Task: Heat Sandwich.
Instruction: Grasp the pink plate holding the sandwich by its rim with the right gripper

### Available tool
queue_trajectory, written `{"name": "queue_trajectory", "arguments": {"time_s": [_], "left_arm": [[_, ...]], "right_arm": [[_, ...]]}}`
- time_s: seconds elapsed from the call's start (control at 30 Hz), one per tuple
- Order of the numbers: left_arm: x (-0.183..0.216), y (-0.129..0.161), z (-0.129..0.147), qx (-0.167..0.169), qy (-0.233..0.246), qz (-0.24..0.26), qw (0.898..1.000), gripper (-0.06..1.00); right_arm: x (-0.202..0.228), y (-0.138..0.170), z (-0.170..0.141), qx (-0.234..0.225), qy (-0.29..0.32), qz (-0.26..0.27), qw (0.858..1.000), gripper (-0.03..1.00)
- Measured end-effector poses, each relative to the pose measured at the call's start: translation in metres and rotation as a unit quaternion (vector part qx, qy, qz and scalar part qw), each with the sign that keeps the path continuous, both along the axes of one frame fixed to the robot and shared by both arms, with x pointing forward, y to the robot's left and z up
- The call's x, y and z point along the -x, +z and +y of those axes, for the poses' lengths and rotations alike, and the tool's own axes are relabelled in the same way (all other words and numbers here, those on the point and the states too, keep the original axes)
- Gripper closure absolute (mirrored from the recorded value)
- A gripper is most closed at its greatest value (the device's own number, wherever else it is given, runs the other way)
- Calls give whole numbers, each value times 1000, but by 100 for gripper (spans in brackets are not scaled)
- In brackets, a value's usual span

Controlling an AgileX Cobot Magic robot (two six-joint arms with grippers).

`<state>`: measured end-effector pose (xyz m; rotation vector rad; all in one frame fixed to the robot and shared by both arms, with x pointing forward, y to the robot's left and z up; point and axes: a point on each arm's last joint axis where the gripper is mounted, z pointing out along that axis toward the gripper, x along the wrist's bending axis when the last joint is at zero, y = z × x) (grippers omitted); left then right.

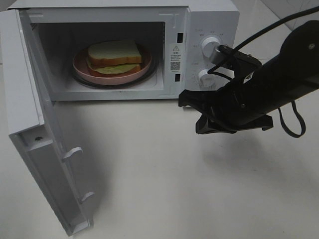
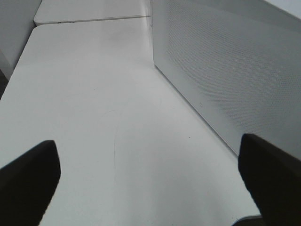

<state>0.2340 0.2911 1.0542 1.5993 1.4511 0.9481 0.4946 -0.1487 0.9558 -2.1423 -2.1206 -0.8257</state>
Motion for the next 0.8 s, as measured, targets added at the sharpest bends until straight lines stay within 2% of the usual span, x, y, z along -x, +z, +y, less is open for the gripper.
{"name": "queue_trajectory", "arguments": {"time_s": [0.03, 0.1, 0.13, 0.2, 0.3, 0.33, 0.37, 0.4, 0.47, 0.5, 0.53, 0.57, 0.6, 0.63, 0.67, 0.7, 0.77, 0.8], "left_arm": [[0, 0, 0, 0, 0, 0, 1000, -3], [0, 0, 0, 0, 0, 0, 1000, -3], [0, 0, 0, 0, 0, 0, 1000, -3], [0, 0, 0, 0, 0, 0, 1000, -3], [0, 0, 0, 0, 0, 0, 1000, -3], [0, 0, 0, 0, 0, 0, 1000, -3], [0, 0, 0, 0, 0, 0, 1000, -3], [0, 0, 0, 0, 0, 0, 1000, -3], [0, 0, 0, 0, 0, 0, 1000, -3], [0, 0, 0, 0, 0, 0, 1000, -3], [0, 0, 0, 0, 0, 0, 1000, -3], [0, 0, 0, 0, 0, 0, 1000, -3], [0, 0, 0, 0, 0, 0, 1000, -3], [0, 0, 0, 0, 0, 0, 1000, -3], [0, 0, 0, 0, 0, 0, 1000, -3], [0, 0, 0, 0, 0, 0, 1000, -3], [0, 0, 0, 0, 0, 0, 1000, -3], [0, 0, 0, 0, 0, 0, 1000, -3]], "right_arm": [[0, 0, 0, 0, 0, 0, 1000, 92], [0, 4, 2, 16, 52, -9, 998, 92], [1, 7, 3, 33, 106, -17, 994, 91], [2, 8, 3, 39, 127, -20, 991, 91], [2, 13, 6, 68, 231, -44, 970, 91], [2, 13, 6, 68, 231, -44, 970, 91], [2, 14, 6, 75, 258, -50, 962, 90], [3, 17, 7, 87, 305, -61, 946, 90], [3, 21, 8, 102, 358, -77, 925, 90], [3, 21, 8, 102, 358, -77, 925, 90], [3, 22, 8, 108, 379, -82, 915, 90], [2, 24, 7, 128, 428, -96, 890, 89], [2, 25, 7, 138, 448, -101, 878, 89], [2, 25, 7, 138, 448, -101, 878, 89], [1, 26, 6, 149, 469, -106, 864, 89], [0, 27, 4, 171, 505, -117, 838, 88], [-1, 28, 2, 192, 533, -126, 814, 88], [-1, 28, 2, 192, 533, -126, 814, 88]]}}
